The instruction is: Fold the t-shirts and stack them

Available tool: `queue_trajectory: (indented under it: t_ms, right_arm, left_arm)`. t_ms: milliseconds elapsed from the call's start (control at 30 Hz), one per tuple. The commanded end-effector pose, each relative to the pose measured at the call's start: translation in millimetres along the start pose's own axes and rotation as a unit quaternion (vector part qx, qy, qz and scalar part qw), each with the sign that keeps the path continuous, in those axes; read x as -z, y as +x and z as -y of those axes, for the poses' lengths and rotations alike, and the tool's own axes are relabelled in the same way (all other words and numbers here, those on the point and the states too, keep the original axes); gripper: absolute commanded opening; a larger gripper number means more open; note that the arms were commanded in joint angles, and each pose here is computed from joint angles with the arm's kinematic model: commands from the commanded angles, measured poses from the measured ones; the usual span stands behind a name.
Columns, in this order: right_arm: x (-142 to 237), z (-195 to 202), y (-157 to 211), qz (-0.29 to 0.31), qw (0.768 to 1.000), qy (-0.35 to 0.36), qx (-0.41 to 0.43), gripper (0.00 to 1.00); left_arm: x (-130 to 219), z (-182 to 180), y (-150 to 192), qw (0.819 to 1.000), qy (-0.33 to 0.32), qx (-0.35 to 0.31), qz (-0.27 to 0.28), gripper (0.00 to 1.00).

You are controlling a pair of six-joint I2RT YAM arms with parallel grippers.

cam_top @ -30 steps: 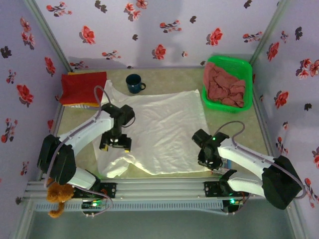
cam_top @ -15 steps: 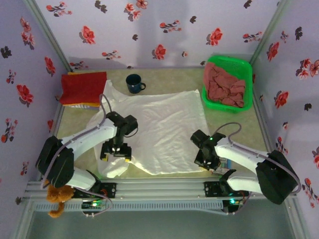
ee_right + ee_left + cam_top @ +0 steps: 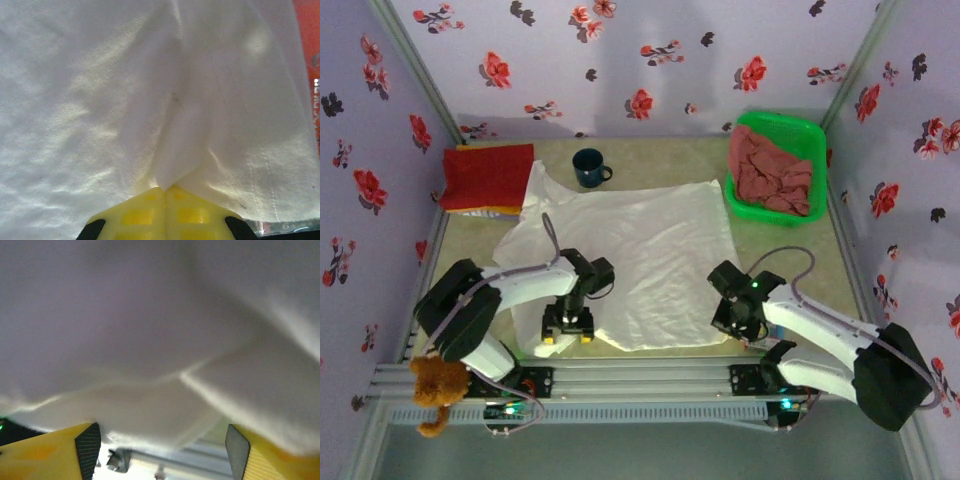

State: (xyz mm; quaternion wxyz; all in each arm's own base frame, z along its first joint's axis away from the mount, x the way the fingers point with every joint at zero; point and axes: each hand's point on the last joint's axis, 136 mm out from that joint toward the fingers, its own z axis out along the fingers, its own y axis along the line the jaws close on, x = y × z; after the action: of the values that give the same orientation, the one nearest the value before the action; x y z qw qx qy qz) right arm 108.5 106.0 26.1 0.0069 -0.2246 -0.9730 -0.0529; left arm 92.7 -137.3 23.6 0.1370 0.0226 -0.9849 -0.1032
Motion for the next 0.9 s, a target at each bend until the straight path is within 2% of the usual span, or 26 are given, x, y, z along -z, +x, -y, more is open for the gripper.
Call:
queue_trajectory:
  t_ms: [0, 200, 333, 467, 567, 633, 700, 767, 867]
  right_arm:
    - [0, 12, 3, 0.005, 1.0, 0.013, 0.001, 0.0]
    - [3, 16, 4, 0.005, 1.0, 0.017, 0.003, 0.0]
    - [8, 18, 3, 0.014, 1.0, 0.014, 0.0, 0.0]
    - [13, 19, 1, 0.022, 1.0, 0.018, -0.001, 0.0]
    - [17, 14, -3, 0.029, 0.999, 0.015, 0.001, 0.0]
    - [22, 11, -7, 0.035, 0.999, 0.019, 0.009, 0.0]
    - [29, 5, -12, 0.041, 0.998, 0.026, 0.027, 0.0]
    - [36, -2, -17, 0.043, 0.997, 0.035, 0.048, 0.0]
    - [42, -11, -27, 0.039, 0.993, 0.066, 0.085, 0.0]
  left_arm:
    - [-14, 10, -6, 1.0, 0.003, 0.009, 0.005, 0.62]
    - [-21, 7, -12, 0.999, -0.034, 0.001, 0.014, 0.28]
    - [-11, -10, 0, 0.998, -0.067, -0.006, 0.01, 0.12]
    - [3, -38, 25, 0.994, -0.105, -0.01, -0.031, 0.06]
    - [19, -50, 34, 0.992, -0.12, -0.015, -0.04, 0.05]
    - [27, -51, 36, 0.992, -0.117, -0.023, -0.046, 0.05]
    - [33, -46, 39, 0.991, -0.103, -0.036, -0.078, 0.05]
    - [39, -47, 36, 0.987, -0.115, -0.057, -0.093, 0.05]
    - [48, -49, 27, 0.983, -0.122, -0.086, -0.111, 0.0]
